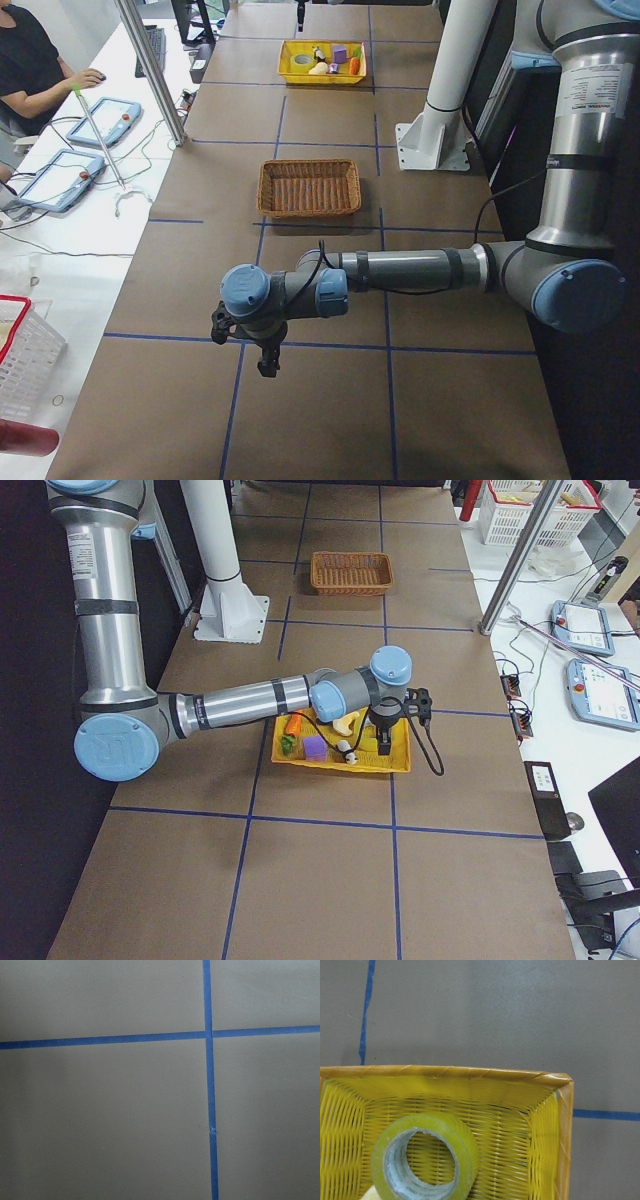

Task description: Move tape to another basket

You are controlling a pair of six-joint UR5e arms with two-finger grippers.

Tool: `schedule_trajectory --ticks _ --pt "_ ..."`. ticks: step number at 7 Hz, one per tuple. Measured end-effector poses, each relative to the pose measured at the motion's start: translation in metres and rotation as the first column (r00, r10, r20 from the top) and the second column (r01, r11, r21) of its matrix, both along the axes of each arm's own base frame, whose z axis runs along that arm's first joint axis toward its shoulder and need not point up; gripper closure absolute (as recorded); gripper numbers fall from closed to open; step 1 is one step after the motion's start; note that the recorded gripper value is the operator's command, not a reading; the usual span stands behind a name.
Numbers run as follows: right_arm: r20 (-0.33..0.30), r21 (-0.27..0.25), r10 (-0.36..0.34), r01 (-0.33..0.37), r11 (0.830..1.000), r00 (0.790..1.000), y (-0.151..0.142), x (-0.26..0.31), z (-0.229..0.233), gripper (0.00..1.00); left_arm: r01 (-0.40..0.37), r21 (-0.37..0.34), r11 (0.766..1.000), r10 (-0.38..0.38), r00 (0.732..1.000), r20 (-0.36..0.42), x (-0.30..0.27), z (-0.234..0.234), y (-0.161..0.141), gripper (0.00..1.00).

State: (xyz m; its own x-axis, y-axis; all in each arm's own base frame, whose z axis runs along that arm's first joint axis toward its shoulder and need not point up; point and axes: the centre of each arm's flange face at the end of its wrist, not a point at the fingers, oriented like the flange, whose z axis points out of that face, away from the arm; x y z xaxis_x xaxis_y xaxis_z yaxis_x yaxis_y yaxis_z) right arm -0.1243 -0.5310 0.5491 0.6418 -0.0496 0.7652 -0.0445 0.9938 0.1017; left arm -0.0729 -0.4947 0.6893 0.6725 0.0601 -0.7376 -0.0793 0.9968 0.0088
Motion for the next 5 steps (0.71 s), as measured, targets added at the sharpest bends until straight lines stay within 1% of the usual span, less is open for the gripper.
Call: schedule_trajectory --ticks 2,5 --pt "-0.004 -0.004 0.018 -0.018 1.0 1.0 -0.007 -0.046 0.007 0.0 0.0 0.002 1.0 0.0 1.0 0.0 0.0 -0.001 -0.001 0.0" --pt "-0.041 -0.023 -0.007 0.006 1.0 0.999 -0.005 -0.085 0.022 0.0 0.0 0.003 1.0 0.0 1.0 0.0 0.0 -0.002 -0.001 0.0"
